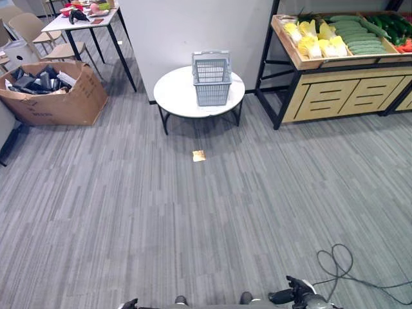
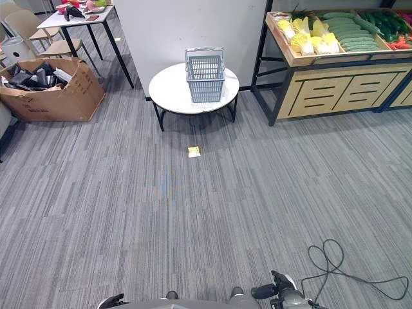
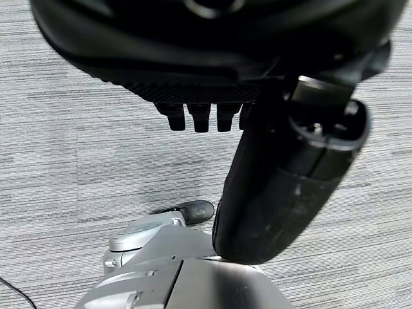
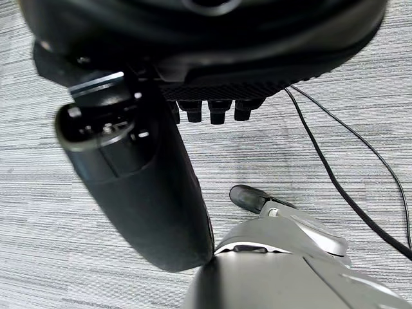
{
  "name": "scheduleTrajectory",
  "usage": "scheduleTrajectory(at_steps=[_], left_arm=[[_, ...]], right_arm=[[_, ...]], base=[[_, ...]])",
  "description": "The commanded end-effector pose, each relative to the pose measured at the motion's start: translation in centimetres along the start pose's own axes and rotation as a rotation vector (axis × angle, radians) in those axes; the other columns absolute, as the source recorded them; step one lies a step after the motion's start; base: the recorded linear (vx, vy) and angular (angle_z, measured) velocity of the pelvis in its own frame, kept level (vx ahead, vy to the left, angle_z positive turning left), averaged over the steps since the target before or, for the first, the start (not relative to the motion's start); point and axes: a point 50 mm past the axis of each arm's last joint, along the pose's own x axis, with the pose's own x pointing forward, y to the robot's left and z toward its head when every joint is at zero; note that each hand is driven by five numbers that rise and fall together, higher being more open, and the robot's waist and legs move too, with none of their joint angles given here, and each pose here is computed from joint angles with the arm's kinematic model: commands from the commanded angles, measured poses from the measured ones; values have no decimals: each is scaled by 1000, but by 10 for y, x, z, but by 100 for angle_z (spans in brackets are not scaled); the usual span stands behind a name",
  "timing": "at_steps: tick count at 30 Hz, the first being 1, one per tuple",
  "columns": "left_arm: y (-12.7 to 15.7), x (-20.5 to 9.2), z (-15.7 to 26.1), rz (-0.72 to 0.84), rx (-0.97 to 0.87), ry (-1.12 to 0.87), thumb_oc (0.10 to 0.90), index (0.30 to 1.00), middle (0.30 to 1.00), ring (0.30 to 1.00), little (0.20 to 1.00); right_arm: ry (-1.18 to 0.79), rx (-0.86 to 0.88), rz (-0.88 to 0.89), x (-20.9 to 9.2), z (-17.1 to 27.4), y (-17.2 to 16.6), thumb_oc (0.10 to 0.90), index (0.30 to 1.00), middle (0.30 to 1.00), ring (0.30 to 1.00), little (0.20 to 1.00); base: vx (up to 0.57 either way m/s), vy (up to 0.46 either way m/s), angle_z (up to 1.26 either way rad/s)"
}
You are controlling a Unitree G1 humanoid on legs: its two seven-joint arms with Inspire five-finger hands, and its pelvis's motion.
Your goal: Get the vegetables into the basket
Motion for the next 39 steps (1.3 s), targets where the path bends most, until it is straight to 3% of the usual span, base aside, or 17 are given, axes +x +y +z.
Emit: scheduleTrajectory(at_steps=[1, 29, 39], left_arm=[[3, 0, -2, 13, 49, 11, 900, 1000, 1000, 1000, 1000], [10, 3, 33, 81, 47, -75, 900, 1000, 1000, 1000, 1000], [5, 2, 49, 70, 20, -131, 900, 1000, 1000, 1000, 1000]], right_arm=[[36, -48, 7, 0, -4, 6, 900, 1000, 1000, 1000, 1000], [-46, -58, -93, 2, 23, -18, 900, 1000, 1000, 1000, 1000], [-37, -44, -180, 0, 25, -40, 900, 1000, 1000, 1000, 1000]], base=[[0, 0, 0], [-16, -44, 4], [136, -30, 32]])
